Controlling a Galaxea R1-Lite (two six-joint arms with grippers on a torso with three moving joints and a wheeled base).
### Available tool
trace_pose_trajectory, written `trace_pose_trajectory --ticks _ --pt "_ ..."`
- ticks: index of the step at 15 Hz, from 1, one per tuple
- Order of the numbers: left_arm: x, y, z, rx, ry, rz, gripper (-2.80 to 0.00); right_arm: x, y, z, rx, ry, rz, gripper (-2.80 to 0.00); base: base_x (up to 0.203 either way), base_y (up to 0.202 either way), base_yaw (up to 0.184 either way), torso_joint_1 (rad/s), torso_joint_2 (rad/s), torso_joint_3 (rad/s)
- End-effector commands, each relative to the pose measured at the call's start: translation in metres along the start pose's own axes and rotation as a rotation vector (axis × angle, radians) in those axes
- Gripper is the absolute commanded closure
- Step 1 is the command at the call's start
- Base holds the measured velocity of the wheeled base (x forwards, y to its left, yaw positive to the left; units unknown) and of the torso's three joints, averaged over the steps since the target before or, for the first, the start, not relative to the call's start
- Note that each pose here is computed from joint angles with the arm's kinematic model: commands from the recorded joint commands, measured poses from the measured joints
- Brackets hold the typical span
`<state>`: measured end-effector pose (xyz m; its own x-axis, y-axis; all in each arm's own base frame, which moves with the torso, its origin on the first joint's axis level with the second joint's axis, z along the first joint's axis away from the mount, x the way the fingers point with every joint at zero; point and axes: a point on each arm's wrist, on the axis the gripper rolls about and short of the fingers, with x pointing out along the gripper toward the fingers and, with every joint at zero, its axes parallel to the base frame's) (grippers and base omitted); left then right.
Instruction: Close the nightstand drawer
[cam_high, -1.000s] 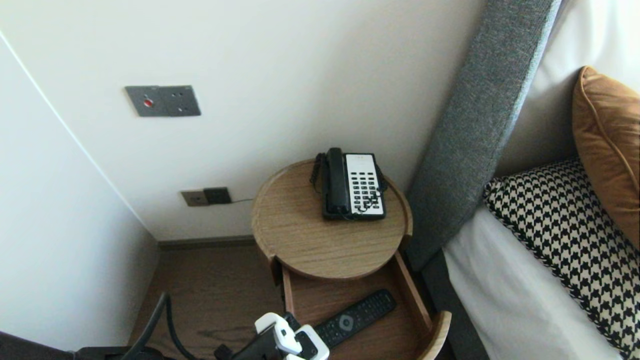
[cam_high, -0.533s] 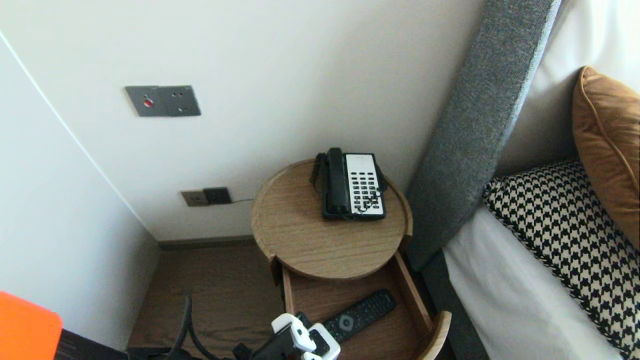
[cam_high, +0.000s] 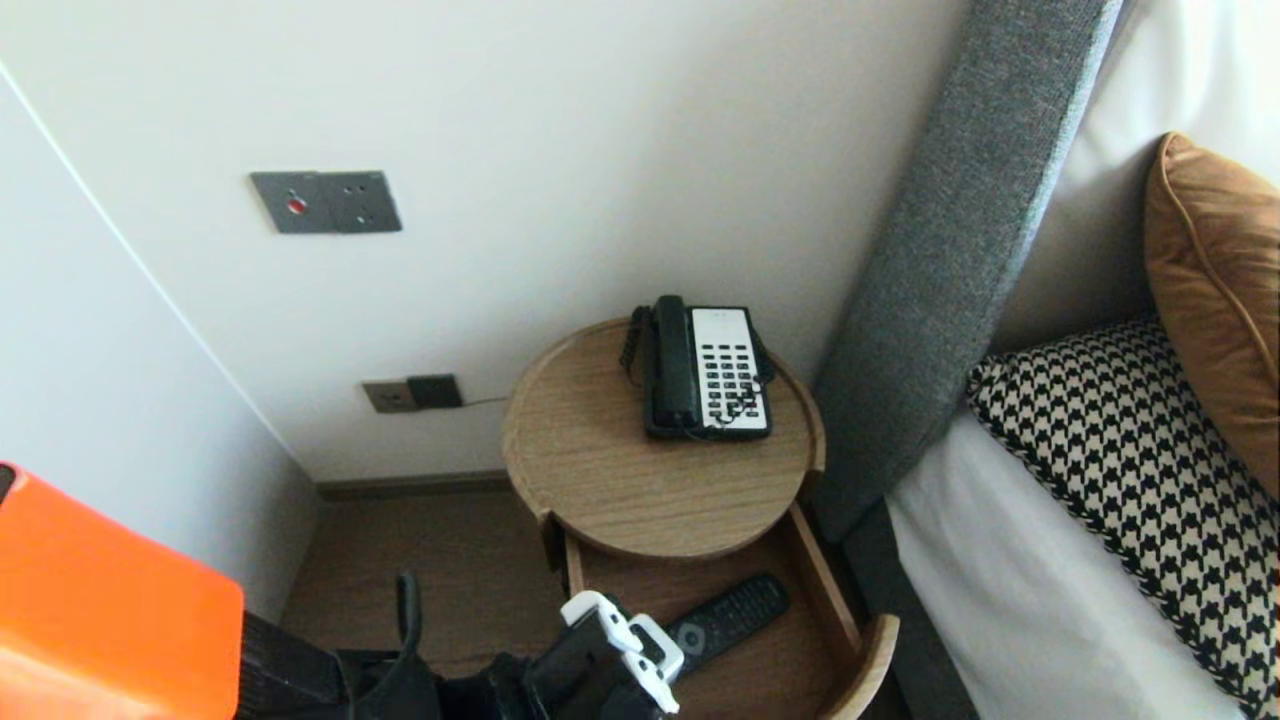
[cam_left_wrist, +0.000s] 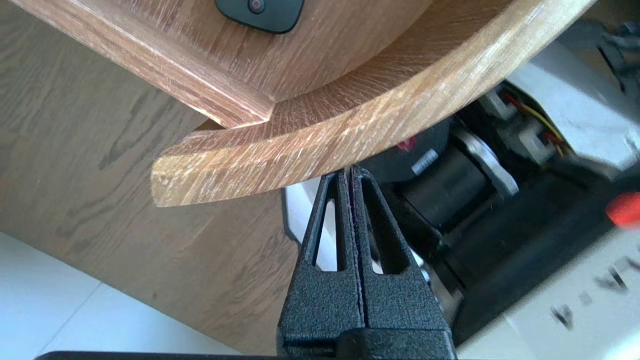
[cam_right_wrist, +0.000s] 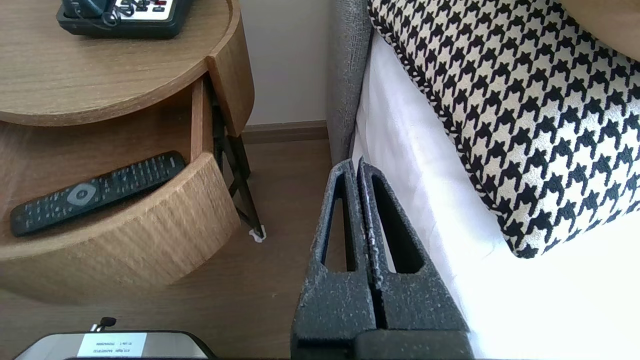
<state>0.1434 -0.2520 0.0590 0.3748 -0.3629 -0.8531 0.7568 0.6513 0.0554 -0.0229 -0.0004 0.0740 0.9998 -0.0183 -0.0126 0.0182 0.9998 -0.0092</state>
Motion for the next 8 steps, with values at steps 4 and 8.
trace_pose_trajectory --ticks 4,8 --pt "0.008 0.014 0.006 -0.035 -0.022 0.02 0.0 0.0 0.0 0.0 0.0 -0.003 0.0 0.0 0.0 0.0 0.0 0.0 0.0 0.0" --pt "0.016 0.028 0.014 -0.07 -0.052 0.048 0.0 0.0 0.0 0.0 0.0 -0.003 0.0 0.0 0.0 0.0 0.0 0.0 0.0 0.0"
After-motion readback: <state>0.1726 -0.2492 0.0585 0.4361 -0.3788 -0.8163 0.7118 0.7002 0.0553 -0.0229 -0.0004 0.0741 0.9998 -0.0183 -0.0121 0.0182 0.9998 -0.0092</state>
